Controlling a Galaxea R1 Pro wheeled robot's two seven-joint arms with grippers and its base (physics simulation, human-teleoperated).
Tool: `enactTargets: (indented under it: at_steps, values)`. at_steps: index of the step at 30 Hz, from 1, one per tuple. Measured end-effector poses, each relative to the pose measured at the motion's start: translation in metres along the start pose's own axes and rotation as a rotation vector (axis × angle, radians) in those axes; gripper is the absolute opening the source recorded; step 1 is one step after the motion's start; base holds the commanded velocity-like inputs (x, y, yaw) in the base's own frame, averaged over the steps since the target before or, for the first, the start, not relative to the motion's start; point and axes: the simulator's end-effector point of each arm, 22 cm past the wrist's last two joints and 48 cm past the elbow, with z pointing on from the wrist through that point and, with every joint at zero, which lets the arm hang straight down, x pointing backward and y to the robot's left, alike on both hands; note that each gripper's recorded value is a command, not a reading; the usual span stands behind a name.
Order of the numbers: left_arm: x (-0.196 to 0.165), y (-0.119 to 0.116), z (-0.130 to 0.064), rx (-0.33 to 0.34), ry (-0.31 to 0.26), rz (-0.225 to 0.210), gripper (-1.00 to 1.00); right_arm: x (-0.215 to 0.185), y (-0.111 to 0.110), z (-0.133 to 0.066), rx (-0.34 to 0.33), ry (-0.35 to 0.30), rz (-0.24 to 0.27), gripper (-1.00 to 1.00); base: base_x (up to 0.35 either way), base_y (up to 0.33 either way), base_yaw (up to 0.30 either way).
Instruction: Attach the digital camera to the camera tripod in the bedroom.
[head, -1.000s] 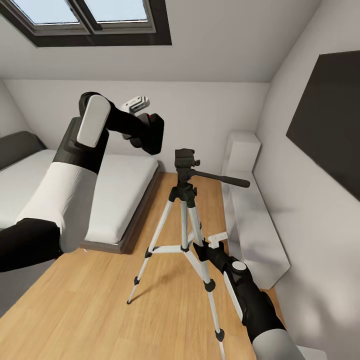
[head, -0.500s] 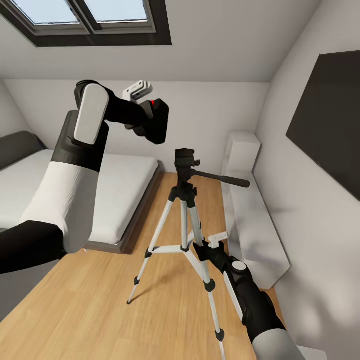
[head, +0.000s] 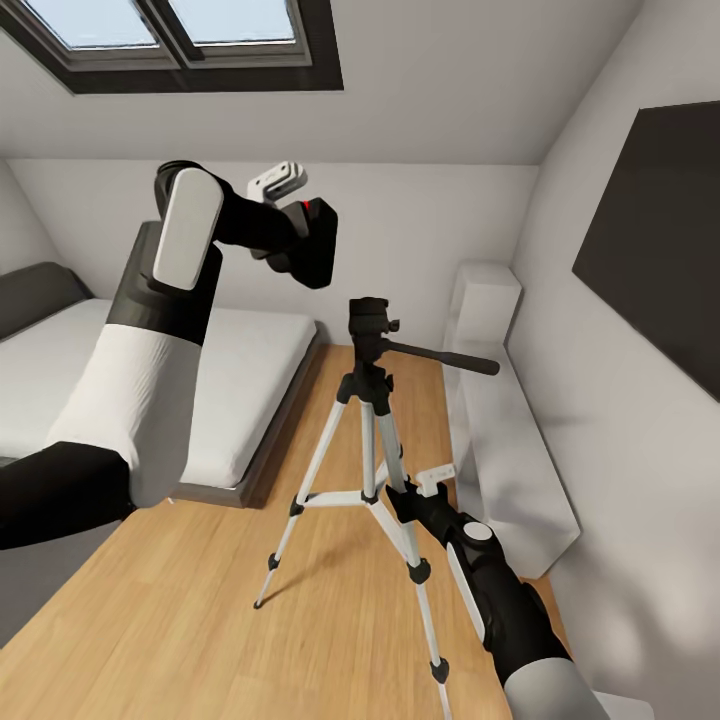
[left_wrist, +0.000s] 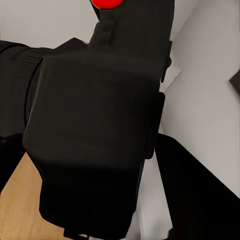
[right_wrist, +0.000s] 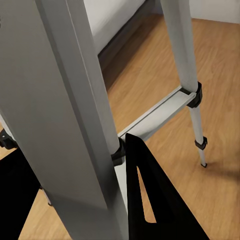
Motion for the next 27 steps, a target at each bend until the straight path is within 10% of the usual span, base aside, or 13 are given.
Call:
enactTargets:
  at_steps: [27]
  values:
    - [0.035,0.017,0.021,-0.052,0.086,0.030,-1.00,0.000,0.001,0.000,0.002,0.000,0.001,-1.00,0.000,0.000,0.000]
